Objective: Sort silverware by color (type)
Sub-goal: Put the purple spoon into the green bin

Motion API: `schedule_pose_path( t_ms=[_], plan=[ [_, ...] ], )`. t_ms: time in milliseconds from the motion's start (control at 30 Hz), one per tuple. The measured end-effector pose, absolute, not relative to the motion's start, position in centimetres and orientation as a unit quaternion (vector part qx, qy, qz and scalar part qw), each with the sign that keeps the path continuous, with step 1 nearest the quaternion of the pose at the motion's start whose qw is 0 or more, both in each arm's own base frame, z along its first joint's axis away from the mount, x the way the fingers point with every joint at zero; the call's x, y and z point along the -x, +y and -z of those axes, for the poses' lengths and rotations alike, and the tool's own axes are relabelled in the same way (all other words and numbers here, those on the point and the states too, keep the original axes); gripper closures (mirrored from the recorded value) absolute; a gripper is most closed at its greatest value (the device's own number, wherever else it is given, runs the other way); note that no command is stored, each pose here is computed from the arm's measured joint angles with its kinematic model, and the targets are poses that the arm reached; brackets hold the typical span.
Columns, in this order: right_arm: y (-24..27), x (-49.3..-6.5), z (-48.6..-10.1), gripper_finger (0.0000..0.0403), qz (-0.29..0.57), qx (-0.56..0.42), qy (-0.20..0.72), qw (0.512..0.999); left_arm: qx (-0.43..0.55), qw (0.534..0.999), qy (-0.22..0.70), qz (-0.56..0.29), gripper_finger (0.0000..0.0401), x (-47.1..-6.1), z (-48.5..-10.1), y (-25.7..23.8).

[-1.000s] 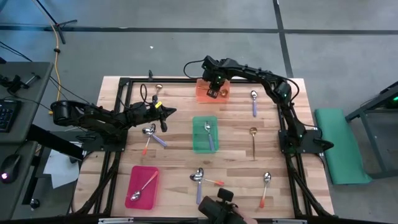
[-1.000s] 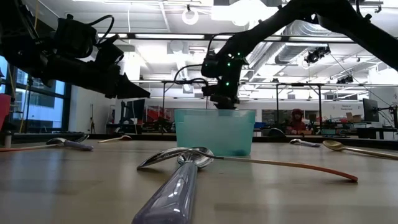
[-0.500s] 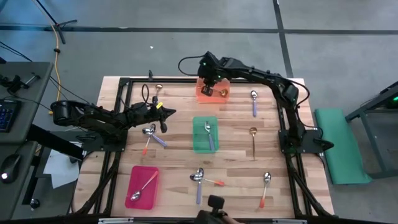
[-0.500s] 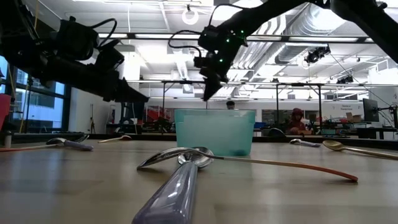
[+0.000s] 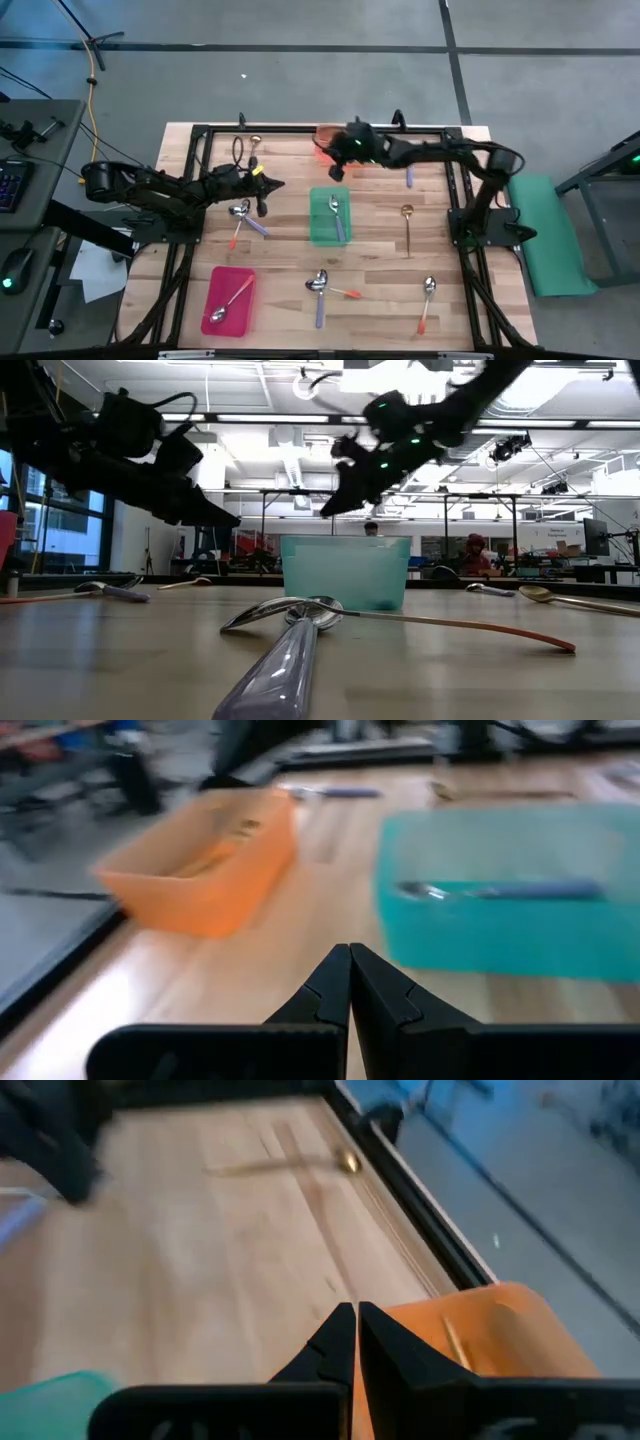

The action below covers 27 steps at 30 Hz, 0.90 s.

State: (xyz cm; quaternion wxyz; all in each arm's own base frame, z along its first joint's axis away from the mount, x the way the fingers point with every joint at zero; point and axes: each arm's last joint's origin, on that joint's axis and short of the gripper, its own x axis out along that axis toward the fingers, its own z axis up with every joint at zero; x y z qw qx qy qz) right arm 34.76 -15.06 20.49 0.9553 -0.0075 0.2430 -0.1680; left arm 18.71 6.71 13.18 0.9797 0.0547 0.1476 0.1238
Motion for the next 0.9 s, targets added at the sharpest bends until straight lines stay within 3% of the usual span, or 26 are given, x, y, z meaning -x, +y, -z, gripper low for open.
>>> schedule_pose_path(
  t_ms=[233, 600, 900],
  plan=[
    [-10.5, -28.8, -20.6, 0.0403, 0.151, 0.022, 0.154, 0.976, -0.074, 0.956, 0.281, -0.044, 0.0401, -21.1, -13.5, 5.7],
    [-7.2, -20.2, -19.1, 0.0403, 0.15, 0.032, 0.118, 0.981, -0.115, 0.87, 0.48, -0.019, 0.04, -23.0, -16.5, 2.4],
    [-6.0, -17.1, -16.7, 0.0403, 0.153, 0.021, 0.088, 0.984, -0.082, 0.808, 0.583, -0.012, 0.035, -21.6, -16.9, 0.8]
  ],
)
